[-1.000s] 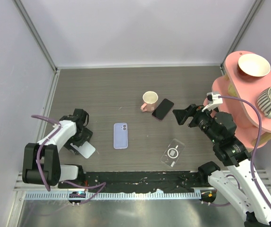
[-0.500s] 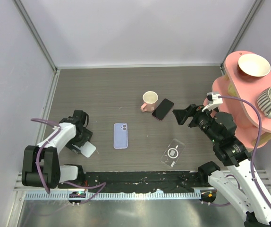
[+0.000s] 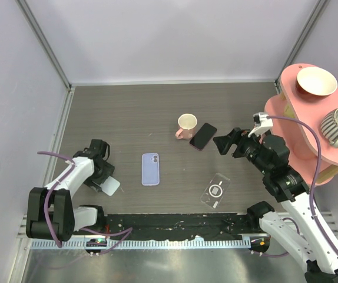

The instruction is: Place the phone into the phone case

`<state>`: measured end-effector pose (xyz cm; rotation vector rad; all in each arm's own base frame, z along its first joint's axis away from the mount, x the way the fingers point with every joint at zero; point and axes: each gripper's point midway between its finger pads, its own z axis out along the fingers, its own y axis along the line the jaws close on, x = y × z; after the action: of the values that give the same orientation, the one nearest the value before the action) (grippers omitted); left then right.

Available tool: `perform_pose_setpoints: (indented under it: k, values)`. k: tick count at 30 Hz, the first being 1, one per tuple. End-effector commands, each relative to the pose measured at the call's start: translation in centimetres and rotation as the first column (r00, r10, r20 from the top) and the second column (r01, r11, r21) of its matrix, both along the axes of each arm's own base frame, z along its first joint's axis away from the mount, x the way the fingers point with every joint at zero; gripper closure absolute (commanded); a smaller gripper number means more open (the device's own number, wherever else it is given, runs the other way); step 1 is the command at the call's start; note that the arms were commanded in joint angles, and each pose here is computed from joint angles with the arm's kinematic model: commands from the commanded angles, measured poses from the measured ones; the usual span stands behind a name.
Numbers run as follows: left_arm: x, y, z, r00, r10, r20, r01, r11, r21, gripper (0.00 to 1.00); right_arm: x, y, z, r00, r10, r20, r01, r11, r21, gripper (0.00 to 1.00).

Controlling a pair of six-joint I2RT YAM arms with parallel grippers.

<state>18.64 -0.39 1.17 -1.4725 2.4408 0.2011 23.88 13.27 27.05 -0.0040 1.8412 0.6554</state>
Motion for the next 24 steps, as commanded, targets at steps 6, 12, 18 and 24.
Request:
perform_pose_setpoints:
  k: [6, 12, 18, 24]
  values:
    - [0.3, -1.3, 0.1, 0.996, -0.070, 0.060, 0.074, 0.995, -0.071, 0.55, 0.1, 3.4, 1.6, 0.989, 0.131, -0.071, -0.123, 0.986, 0.112, 0.16]
    - [2.1, -3.5, 2.7, 0.956, -0.168, 0.241, 0.207, 0.967, -0.149, 0.63, 1.1, 4.8, 1.5, 0.984, 0.142, -0.108, -0.127, 0.982, 0.138, 0.19]
    - [3.5, -5.2, 6.0, 0.861, -0.244, 0.447, 0.345, 0.925, -0.157, 0.71, 2.2, 7.4, 0.8, 0.979, 0.166, -0.122, -0.148, 0.979, 0.140, 0.20]
    - [4.5, -8.0, 8.8, 0.741, -0.285, 0.608, 0.486, 0.852, -0.193, 0.73, 2.7, 11.8, 2.3, 0.953, 0.289, -0.090, -0.265, 0.940, 0.214, 0.20]
